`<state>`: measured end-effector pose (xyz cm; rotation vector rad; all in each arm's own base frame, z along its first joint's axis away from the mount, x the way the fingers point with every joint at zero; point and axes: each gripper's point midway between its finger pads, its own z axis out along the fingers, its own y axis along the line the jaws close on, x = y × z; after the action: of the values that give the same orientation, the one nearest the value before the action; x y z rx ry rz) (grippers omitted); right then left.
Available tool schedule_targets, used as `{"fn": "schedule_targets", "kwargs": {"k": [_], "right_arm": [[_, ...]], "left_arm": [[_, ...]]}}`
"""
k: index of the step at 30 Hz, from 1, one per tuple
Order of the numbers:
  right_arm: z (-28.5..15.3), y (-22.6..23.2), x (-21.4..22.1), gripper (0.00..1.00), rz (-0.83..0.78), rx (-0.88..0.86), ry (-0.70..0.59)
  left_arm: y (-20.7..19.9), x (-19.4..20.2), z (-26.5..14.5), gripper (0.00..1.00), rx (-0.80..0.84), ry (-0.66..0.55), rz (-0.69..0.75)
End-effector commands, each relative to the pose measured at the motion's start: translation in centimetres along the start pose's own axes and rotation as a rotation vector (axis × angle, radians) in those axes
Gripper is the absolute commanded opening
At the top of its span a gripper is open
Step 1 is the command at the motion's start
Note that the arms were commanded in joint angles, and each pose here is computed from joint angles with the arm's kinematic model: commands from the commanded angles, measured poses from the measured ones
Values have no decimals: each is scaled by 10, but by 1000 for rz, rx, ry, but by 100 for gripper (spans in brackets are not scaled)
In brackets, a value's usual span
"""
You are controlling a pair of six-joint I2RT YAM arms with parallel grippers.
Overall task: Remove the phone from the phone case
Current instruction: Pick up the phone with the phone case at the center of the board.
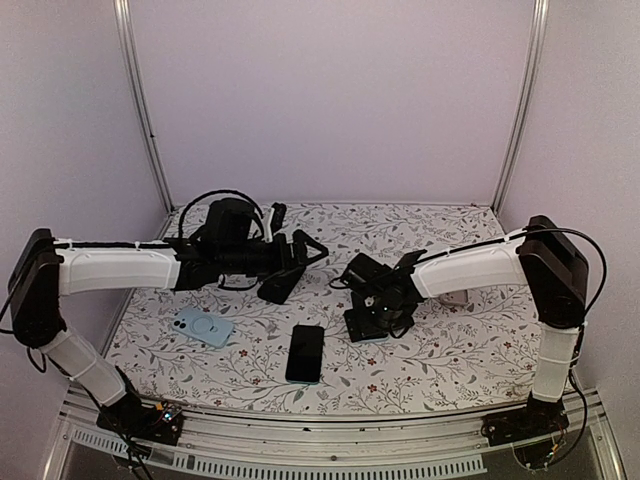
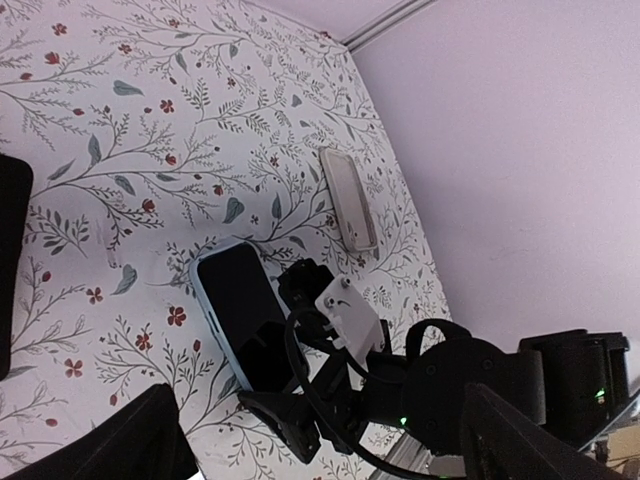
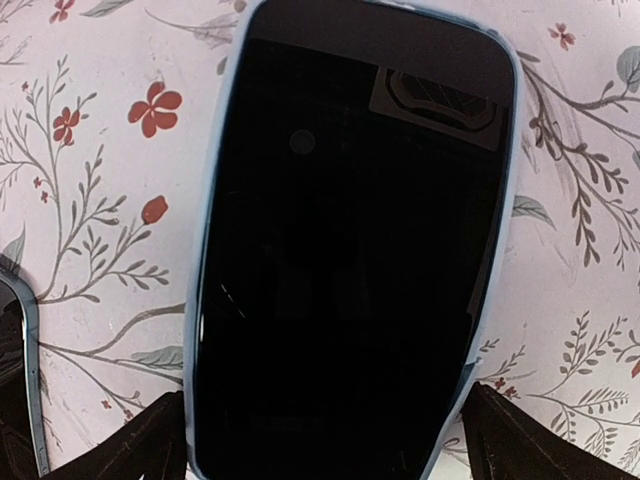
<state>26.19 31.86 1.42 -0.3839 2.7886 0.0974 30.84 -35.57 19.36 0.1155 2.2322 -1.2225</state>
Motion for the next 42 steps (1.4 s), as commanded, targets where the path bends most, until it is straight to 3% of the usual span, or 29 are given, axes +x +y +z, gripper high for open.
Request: {"fn": "schedule_targets", "kwargs": {"k": [1,7,13,15,29,39,42], "right_arm": [[17,-5,17,94,-43,47,64],[13,-4,15,77,-61,41,56],[-7,8,-10,52,-56,-18,-37],[-13,11,-18,49,-54,-31,-71],[-81,20,-75,42,-32,-127,-359],[-83,25,-74,43,-41,-159,-368],[-73,23,-64,53,-50,-148,-318]], "left_arm": [[5,-6,2,99,28,-7,-38],[15,-5,4,99,61,6,-110],[18,3,13,99,96,47,-159],[21,7,16,99,102,63,-177],[38,25,36,98,127,124,-294],[50,42,51,95,193,156,-455],[51,42,49,94,181,153,-442]]}}
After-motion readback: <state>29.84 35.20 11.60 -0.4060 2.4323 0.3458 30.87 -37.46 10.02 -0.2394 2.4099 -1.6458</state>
